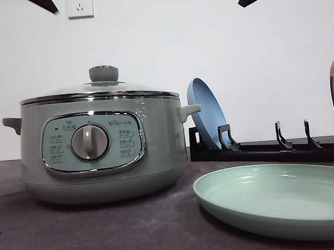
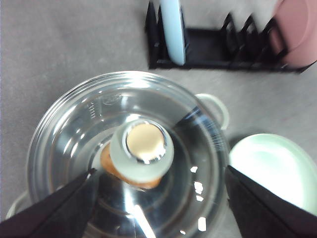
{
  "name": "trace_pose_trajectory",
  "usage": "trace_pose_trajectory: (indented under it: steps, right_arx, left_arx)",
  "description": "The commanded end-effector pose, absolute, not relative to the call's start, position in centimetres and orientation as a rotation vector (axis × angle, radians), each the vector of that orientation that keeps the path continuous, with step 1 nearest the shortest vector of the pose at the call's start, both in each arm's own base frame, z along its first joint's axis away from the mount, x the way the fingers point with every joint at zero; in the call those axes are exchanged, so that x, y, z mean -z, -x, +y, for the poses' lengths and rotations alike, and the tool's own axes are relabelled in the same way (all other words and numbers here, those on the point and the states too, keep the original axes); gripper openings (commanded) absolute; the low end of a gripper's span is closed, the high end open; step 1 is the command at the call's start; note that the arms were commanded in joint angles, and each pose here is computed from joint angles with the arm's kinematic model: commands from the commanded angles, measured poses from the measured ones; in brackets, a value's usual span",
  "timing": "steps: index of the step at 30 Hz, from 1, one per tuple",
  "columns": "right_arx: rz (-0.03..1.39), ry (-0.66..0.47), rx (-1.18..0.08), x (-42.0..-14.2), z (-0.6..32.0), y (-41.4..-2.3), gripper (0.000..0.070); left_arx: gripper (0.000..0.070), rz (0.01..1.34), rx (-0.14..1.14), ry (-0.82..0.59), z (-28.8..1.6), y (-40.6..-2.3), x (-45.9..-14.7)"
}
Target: Transfer potato from steamer to green plate
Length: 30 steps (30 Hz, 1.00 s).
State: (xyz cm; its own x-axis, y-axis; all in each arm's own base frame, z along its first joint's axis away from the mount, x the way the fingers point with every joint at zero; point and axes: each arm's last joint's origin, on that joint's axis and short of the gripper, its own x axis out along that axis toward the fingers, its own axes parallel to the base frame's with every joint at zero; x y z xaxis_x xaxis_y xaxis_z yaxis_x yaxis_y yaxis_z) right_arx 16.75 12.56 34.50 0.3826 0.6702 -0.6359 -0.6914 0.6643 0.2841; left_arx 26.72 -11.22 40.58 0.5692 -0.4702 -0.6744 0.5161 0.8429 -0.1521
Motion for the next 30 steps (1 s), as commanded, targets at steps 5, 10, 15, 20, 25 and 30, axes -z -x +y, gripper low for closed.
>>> trace_pose_trajectory:
  steps: [5,10,15,20,25,30]
  right_arx:
    - [0.78,0.046,-0.877,-34.8,12.8,-16.9,0.0399]
    - [0.779,0.048,-0.878,-34.8,12.8,-16.9,0.0399]
    - [0.779,0.048,-0.878,-34.8,12.8,-16.9,0.0398]
    - [0.78,0.048,-0.878,-34.8,12.8,-16.9,0.0399]
    - [0.78,0.048,-0.877,-34.8,12.8,-16.9,0.0399]
    - [0.779,0.048,-0.878,-34.8,12.8,-16.9,0.0399]
  left_arx:
    - [0.0511,0.819,0.569,-0.154,-13.6,-29.5,-38.6]
    - [0.0509,0.874,0.57,-0.198,-15.0,-31.0,-36.4]
    - [0.0509,0.899,0.545,-0.234,-15.9,-32.1,-34.9]
    - [0.0508,0.904,0.547,-0.238,-16.5,-32.8,-34.0]
    - [0.0485,0.899,0.551,-0.24,-16.7,-32.8,-33.9]
    - [0.046,0.908,0.53,-0.254,-16.8,-32.9,-33.8]
